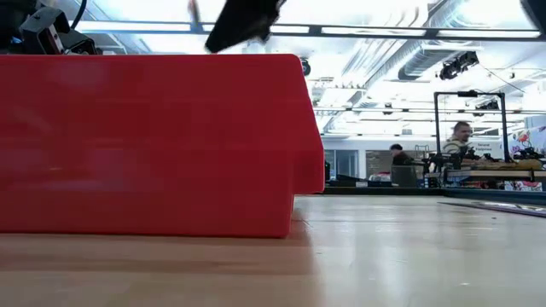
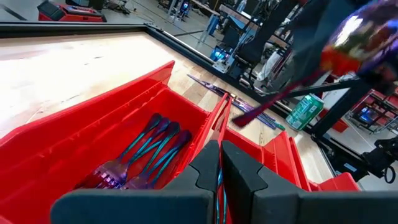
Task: Sort silverware
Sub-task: Put the purple spoon into the center red bin
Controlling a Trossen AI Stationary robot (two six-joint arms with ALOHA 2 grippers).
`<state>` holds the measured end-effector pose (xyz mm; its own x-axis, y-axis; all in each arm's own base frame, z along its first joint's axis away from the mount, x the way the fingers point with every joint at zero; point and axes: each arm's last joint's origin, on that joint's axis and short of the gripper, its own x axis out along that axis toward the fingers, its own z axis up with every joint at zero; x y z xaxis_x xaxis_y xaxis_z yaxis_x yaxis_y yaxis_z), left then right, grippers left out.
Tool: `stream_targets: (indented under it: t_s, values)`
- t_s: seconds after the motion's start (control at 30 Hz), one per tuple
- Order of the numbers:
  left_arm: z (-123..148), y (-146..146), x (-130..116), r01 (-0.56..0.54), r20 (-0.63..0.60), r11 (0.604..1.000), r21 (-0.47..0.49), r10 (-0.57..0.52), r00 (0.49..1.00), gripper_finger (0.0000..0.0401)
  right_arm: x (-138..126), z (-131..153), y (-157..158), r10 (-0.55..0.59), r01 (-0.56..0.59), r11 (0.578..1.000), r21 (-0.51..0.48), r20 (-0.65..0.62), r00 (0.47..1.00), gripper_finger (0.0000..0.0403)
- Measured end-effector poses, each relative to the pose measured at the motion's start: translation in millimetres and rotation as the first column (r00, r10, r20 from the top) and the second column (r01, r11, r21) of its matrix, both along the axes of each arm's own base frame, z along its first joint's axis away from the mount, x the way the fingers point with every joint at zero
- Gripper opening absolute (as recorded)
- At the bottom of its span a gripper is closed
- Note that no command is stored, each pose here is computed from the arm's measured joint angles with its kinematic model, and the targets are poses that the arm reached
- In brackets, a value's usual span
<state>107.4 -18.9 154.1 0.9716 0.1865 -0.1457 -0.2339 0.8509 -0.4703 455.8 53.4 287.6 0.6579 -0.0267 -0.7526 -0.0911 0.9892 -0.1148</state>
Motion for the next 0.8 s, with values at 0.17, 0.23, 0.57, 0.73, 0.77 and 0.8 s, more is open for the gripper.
stream_targets:
  t_s: [0.17, 0.23, 0.57, 0.73, 0.77, 0.8]
  values:
    - [-0.1, -0.2, 0.0, 0.005, -0.001, 1.0, 0.0, -0.005, 1.0, 0.0, 25.2, -20.4, -4.5, -0.016, 0.03, 0.992, 0.122, -0.116, 0.993, 0.0]
    - [-0.2, -0.1, 0.0, 0.005, -0.002, 1.0, -0.001, -0.005, 1.0, 0.0, 32.0, -26.7, -7.4, -0.028, 0.055, 0.984, 0.17, -0.159, 0.987, 0.0]
    - [-0.2, -0.2, 0.0, 0.008, -0.002, 1.0, -0.001, -0.008, 1.0, 0.0, 53.3, -60.7, -24.6, -0.046, 0.109, 0.965, 0.238, -0.254, 0.966, 0.0006]
    - [-0.2, -0.2, 0.0, 0.009, -0.002, 1.0, -0.002, -0.009, 1.0, 0.0, 54.4, -60.9, -33.8, -0.055, 0.115, 0.965, 0.235, -0.248, 0.967, 0.0059]
    - [-0.2, -0.2, 0.0, 0.009, -0.002, 1.0, -0.002, -0.009, 1.0, 0.0, 55.0, -57.6, -34.8, -0.039, 0.093, 0.97, 0.224, -0.234, 0.972, 0.0073]
    - [-0.3, -0.3, 0.0, 0.01, -0.003, 1.0, -0.002, -0.01, 1.0, 0.0, 55.7, -53.7, -35.0, -0.016, 0.062, 0.976, 0.209, -0.216, 0.976, 0.0085]
